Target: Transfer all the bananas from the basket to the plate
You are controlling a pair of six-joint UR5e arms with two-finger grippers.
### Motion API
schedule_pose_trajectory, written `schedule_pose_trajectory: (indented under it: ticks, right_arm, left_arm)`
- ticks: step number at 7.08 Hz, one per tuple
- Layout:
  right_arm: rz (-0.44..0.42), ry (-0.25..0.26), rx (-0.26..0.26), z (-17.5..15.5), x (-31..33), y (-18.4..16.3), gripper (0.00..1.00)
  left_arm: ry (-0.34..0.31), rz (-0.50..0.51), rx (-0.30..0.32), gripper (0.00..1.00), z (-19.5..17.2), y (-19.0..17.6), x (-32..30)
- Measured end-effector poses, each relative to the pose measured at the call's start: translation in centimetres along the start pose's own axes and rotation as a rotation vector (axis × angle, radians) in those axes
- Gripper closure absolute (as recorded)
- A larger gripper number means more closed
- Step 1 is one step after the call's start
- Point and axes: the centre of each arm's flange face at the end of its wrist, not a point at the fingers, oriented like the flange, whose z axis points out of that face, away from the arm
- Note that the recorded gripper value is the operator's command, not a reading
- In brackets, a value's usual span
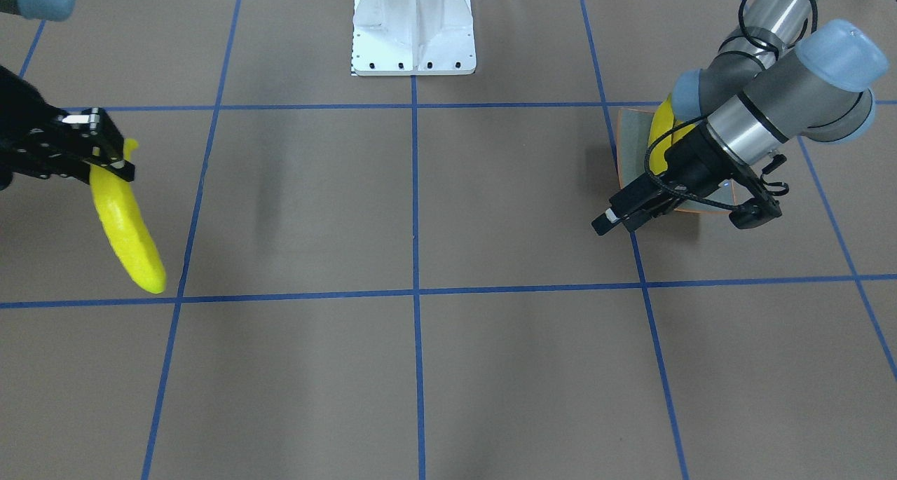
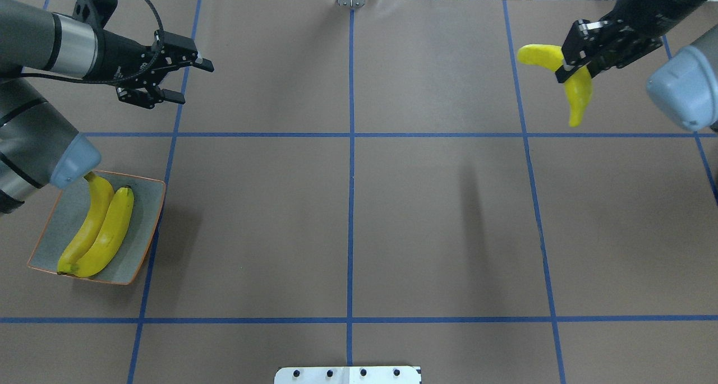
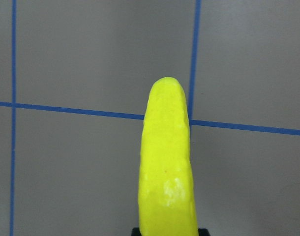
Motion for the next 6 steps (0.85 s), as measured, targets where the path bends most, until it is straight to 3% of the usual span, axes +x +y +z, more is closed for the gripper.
schedule_pose_trajectory:
  ticks: [3,6]
  right_arm:
    - [0.02,-0.212,0.091,2.4,-6.7,1.9,1.0]
    - [0.101,-0.452,0.178,2.3,-10.6,4.5,1.0]
  left_arm:
    - [0.09,-0.038,-0.047,0.0,0.7,2.6,3.8]
    - [0.191,-0.121,-0.081,0.0,1.7,6.2,5.0]
